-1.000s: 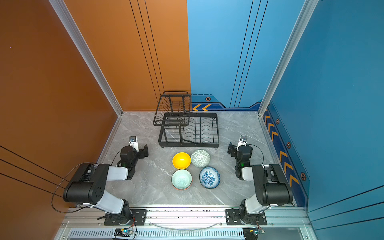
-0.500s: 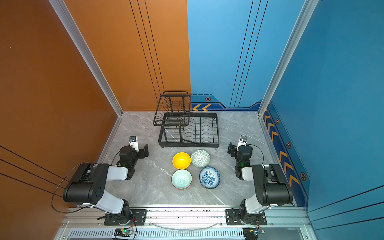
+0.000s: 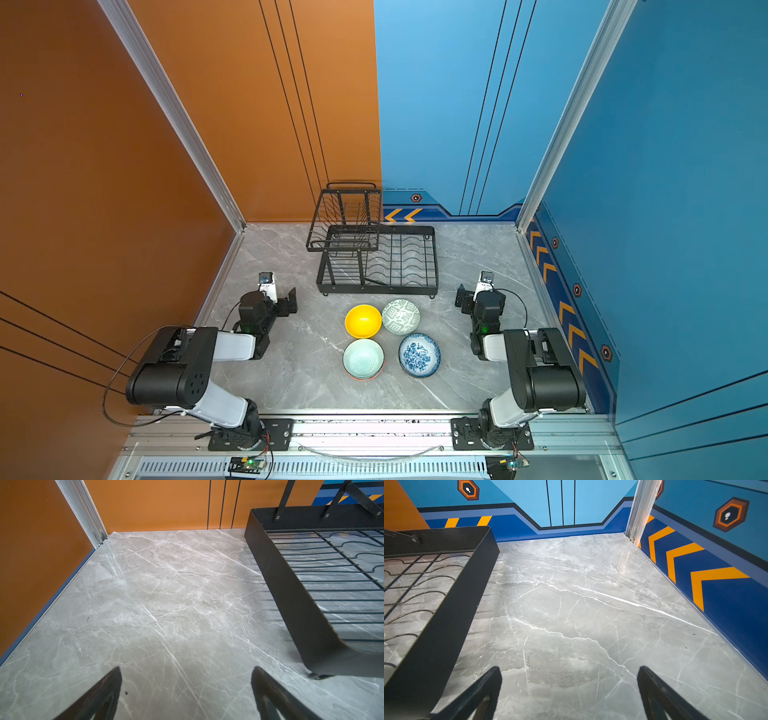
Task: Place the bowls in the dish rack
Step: 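Move the left gripper to the yellow bowl while the right gripper moves toward the rack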
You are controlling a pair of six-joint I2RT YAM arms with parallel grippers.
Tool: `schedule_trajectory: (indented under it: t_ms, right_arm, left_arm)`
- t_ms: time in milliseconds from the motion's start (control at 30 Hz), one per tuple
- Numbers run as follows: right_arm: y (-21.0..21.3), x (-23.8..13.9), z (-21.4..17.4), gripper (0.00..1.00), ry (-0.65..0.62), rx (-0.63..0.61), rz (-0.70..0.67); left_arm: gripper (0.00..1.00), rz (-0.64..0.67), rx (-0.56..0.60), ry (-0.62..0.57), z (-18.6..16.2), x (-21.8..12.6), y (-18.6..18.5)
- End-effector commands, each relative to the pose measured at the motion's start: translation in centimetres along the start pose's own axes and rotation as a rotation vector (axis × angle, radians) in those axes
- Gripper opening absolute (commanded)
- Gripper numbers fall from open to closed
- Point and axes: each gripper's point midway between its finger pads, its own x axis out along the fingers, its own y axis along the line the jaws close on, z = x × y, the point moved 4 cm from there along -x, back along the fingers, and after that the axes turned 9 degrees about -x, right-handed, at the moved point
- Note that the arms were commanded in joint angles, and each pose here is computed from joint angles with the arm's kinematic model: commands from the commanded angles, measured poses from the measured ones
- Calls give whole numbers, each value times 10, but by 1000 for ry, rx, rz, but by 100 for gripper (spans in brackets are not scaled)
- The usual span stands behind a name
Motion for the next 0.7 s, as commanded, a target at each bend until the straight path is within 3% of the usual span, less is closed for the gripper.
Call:
schedule_trajectory:
  t_ms: [0,133,267,367,467,667]
  right_arm:
    - [-11,-14,19,100,-53,24,-53]
    - [-21,-35,51,100,-38,56,-100]
    - [-22,-56,87,100,-14,67,-102]
    - [-12,-65,110,100,-2,84,-43]
    - [11,-69,127,100,90,65,106]
    - [47,-68,141,100,248,-24,250]
  left_arm:
    - [98,60,0,-45,25,-9,0]
    - [98,94,-68,-15,48,-30,1]
    - [98,38,-114,66,68,-48,-17]
    - [98,14,-101,174,73,-62,-35]
    - [98,-15,-88,284,71,-77,-54]
    - [98,-169,-141,454,57,-97,-92]
